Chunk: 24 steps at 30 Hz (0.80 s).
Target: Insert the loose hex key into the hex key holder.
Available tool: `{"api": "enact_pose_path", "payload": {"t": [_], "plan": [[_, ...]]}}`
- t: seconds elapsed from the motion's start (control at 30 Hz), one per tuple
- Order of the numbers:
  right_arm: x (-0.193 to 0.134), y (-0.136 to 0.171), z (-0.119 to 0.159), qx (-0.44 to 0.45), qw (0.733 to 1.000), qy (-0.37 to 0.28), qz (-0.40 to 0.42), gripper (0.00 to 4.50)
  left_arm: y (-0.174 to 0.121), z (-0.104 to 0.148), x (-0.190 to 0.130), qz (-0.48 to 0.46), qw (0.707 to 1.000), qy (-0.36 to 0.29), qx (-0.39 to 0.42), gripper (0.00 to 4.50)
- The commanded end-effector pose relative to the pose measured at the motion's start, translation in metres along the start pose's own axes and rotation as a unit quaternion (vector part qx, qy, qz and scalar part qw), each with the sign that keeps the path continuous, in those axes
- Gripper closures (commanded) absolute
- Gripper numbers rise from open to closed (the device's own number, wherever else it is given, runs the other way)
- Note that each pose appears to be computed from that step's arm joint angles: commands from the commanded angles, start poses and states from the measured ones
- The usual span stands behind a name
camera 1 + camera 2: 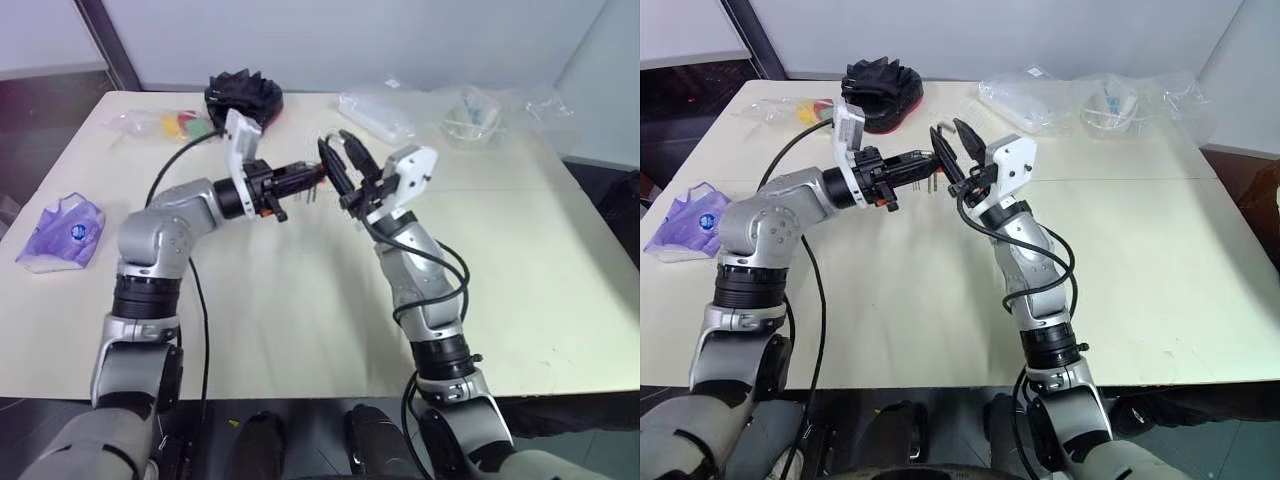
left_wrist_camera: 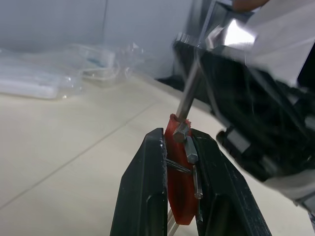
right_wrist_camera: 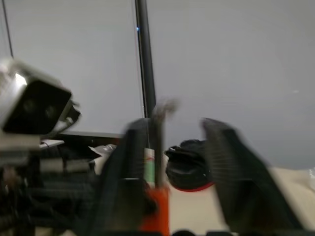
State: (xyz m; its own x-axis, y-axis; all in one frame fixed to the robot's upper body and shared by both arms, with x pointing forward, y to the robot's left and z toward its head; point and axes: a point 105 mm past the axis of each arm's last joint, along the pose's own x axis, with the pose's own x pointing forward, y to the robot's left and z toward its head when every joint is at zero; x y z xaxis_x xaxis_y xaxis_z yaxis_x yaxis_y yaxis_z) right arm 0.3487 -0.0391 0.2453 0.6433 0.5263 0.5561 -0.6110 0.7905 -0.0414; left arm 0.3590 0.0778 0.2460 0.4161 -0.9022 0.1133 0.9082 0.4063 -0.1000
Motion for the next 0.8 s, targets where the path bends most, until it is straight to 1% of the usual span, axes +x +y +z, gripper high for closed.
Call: {"api": "enact_pose_path", "payload": {"t": [0.03, 0.07, 0.1, 0.23, 0.37, 0.5, 0.63, 0.67, 0.73, 0.8], "plan": [[0.000, 0.003, 0.012, -0.008, 1.000, -0.018, 0.009, 0.60, -0.006, 0.017, 0.000, -0.013, 0.999, -0.027, 0.021, 4.38], [-0.001, 0.004, 0.012, -0.008, 1.000, -0.017, 0.010, 0.13, -0.006, 0.017, 0.000, -0.012, 0.999, -0.026, 0.020, 4.38], [-0.002, 0.004, 0.012, -0.008, 1.000, -0.016, 0.009, 0.05, -0.006, 0.016, 0.000, -0.012, 0.999, -0.026, 0.020, 4.38], [-0.011, 0.000, 0.015, -0.002, 1.000, -0.014, 0.003, 0.05, -0.006, 0.012, 0.000, -0.012, 1.000, -0.024, 0.016, 4.38], [-0.030, -0.020, 0.023, 0.001, 0.999, -0.006, -0.036, 0.05, -0.008, 0.001, 0.001, -0.011, 1.000, -0.019, -0.005, 4.38], [-0.065, -0.041, 0.017, -0.018, 0.996, 0.042, -0.080, 0.05, -0.013, -0.024, 0.002, -0.013, 0.999, -0.004, -0.046, 4.38], [-0.080, -0.047, 0.013, -0.028, 0.993, 0.067, -0.095, 0.05, -0.015, -0.034, 0.003, -0.017, 0.998, 0.003, -0.062, 4.38], [-0.097, -0.055, 0.011, -0.044, 0.989, 0.088, -0.111, 0.05, -0.014, -0.050, 0.011, -0.012, 0.994, 0.009, -0.105, 4.38], [-0.118, -0.063, 0.010, -0.064, 0.983, 0.114, -0.132, 0.05, -0.013, -0.072, 0.023, -0.007, 0.985, 0.019, -0.169, 4.38], [-0.125, -0.064, 0.012, -0.070, 0.980, 0.122, -0.142, 0.05, -0.013, -0.084, 0.034, -0.003, 0.977, 0.024, -0.210, 4.38]]}}
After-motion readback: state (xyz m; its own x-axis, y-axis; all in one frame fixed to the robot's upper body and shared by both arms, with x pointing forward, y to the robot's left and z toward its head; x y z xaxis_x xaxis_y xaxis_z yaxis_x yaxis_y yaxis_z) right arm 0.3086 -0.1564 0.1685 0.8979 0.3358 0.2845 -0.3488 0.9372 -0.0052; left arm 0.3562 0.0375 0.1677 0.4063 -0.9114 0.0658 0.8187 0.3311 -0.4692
